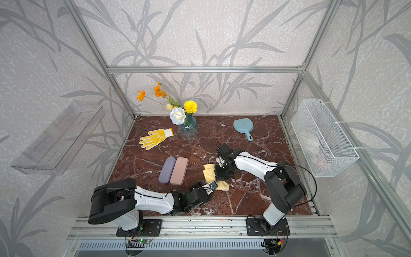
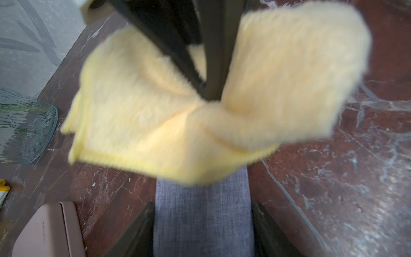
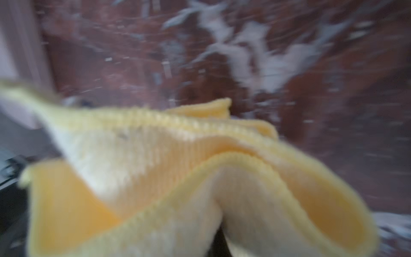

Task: Wipe the eyeglass case
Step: Wipe the dirt from the eyeglass case.

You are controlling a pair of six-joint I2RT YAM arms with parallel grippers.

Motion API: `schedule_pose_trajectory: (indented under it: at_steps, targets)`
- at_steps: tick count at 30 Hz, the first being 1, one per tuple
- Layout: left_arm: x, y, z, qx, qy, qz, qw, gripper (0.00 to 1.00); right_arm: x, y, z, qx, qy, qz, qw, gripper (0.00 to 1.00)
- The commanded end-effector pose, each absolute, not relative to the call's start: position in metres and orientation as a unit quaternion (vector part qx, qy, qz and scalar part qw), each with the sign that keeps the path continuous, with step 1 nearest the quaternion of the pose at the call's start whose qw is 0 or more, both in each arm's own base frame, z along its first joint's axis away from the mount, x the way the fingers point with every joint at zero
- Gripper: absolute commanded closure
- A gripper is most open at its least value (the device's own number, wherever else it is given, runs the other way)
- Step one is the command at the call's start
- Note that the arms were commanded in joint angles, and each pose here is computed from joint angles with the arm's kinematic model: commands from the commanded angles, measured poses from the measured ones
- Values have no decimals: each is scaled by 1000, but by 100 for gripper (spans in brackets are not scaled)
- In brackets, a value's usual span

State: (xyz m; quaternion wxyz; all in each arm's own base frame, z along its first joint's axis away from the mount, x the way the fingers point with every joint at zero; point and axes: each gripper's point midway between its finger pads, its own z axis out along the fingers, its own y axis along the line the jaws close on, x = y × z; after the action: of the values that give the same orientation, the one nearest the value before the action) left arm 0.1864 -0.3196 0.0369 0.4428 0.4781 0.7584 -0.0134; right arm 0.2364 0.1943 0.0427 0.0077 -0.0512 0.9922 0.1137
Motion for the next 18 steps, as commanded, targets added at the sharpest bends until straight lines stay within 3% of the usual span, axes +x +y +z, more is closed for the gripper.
schedule_pose_trajectory:
  at_steps: [1,5,8,14,18]
  targets:
    - [177,-320,30,497,756,-24,426,98,265,99,47,-83,984,-145,58,100]
    - [177,-320,30,498,756,-23,424,98,291,111,90,-113,969,-175,132,100]
    - [177,-320,31,495,758,-21,424,98,283,154,115,-158,966,-125,162,100]
    - [178,-320,31,494,757,-12,427,99,213,267,91,-110,972,207,11,100]
    - [178,-319,31,490,757,2,433,99,207,271,73,-89,968,233,-16,100]
